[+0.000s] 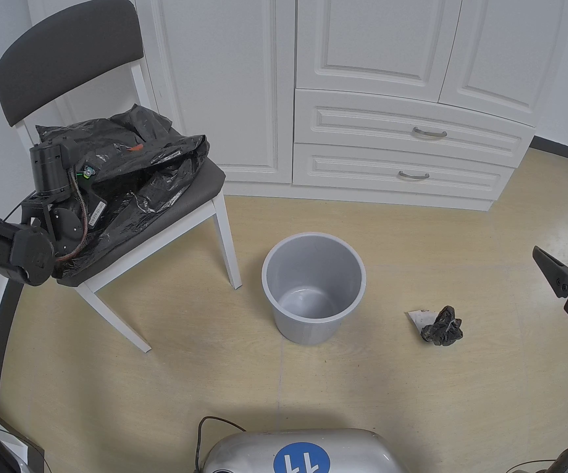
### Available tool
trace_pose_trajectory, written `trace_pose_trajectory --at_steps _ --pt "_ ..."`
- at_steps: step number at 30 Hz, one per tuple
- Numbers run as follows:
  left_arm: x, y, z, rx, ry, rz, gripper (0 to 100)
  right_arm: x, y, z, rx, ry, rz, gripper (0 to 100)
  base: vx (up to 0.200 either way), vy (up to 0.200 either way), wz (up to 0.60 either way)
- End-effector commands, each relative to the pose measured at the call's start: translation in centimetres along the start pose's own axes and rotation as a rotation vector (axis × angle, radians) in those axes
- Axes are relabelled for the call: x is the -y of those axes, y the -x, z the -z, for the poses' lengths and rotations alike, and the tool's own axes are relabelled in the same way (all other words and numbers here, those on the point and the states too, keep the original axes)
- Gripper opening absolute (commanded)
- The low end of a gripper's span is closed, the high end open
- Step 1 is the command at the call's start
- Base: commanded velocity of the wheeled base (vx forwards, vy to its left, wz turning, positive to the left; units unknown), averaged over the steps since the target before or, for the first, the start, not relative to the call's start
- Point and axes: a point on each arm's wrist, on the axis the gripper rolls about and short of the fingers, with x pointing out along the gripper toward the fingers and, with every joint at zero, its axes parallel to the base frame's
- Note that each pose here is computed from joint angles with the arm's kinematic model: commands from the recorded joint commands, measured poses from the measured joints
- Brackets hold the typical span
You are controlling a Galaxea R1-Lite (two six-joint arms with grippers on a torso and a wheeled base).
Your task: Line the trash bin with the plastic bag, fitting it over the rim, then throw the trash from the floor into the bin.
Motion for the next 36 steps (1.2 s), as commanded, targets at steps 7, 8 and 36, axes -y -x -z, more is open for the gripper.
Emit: trace_pose_trajectory --at_steps 7,8,36 --pt "-4.3 8.7 -0.2 0.132 0.185 0.011 0 0.0 0.1 0.5 -0.014 0.028 0.0 100 0.0 0.0 0.0" --pt "-4.5 9.6 -0.1 0.141 0.219 0.026 0 0.0 0.1 0.5 -0.014 0.028 0.0 100 0.0 0.0 0.0" --pt "-3.1 15.9 0.0 0.342 0.785 0.616 0 -4.8 -5.5 0.5 -0.043 -0.01 -0.087 100 0.0 0.0 0.0"
